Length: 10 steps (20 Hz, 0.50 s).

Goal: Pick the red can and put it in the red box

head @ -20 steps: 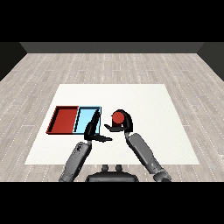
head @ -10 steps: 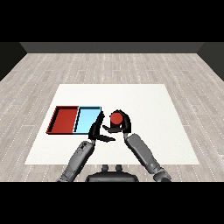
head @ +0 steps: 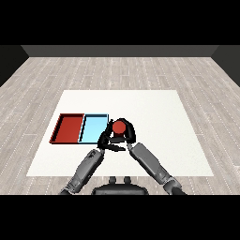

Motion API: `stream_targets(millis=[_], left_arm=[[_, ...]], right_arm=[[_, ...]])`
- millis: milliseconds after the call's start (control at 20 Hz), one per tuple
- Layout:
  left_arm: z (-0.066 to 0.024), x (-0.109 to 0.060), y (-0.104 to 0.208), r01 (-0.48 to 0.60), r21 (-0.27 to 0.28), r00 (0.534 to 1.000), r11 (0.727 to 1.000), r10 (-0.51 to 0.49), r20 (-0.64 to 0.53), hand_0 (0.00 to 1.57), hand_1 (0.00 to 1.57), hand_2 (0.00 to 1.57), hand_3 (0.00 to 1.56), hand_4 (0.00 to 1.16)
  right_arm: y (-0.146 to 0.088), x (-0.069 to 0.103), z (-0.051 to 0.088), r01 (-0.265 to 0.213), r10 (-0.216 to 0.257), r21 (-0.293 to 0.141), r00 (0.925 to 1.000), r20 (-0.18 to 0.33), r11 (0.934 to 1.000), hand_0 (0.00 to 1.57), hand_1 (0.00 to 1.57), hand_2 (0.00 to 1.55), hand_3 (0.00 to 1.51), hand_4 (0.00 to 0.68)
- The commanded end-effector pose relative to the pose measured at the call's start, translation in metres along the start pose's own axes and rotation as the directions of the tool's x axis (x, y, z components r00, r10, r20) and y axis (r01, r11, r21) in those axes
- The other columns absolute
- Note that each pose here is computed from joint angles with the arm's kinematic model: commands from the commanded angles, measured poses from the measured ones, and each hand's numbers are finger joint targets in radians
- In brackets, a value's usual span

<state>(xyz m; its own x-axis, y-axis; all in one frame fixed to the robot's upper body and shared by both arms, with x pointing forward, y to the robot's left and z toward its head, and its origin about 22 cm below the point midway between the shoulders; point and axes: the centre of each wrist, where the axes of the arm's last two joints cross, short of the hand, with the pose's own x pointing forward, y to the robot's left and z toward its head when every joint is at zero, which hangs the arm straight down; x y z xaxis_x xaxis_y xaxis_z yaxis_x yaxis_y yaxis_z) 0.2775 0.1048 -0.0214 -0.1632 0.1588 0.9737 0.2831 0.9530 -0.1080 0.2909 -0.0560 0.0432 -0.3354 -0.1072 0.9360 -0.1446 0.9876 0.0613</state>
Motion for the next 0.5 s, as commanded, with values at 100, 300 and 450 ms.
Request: stream_targets(millis=[100,300,450], left_arm=[[-0.0069,-0.001,-0.005,-0.005,-0.003,1.000,1.000,0.005,0.001,0.00,0.00,0.00,0.00,0.00],[0.0008,0.000,-0.017,-0.011,-0.046,1.000,0.999,0.011,-0.005,0.00,0.00,0.00,0.00,0.00],[-0.0105,-0.001,-0.010,-0.032,-0.041,0.999,0.999,0.033,0.026,0.00,0.00,0.00,0.00,0.00]], right_arm=[[0.013,0.003,0.009,0.035,-0.034,0.030,0.9993,-0.018,0.9990,1.49,1.49,1.44,1.37,0.622],[0.014,-0.002,0.010,0.037,-0.037,0.039,0.9993,0.001,0.9986,1.50,1.50,1.45,1.38,0.618],[0.010,-0.009,-0.003,0.031,-0.032,0.036,0.9993,0.020,0.9989,1.49,1.49,1.45,1.37,0.617]])
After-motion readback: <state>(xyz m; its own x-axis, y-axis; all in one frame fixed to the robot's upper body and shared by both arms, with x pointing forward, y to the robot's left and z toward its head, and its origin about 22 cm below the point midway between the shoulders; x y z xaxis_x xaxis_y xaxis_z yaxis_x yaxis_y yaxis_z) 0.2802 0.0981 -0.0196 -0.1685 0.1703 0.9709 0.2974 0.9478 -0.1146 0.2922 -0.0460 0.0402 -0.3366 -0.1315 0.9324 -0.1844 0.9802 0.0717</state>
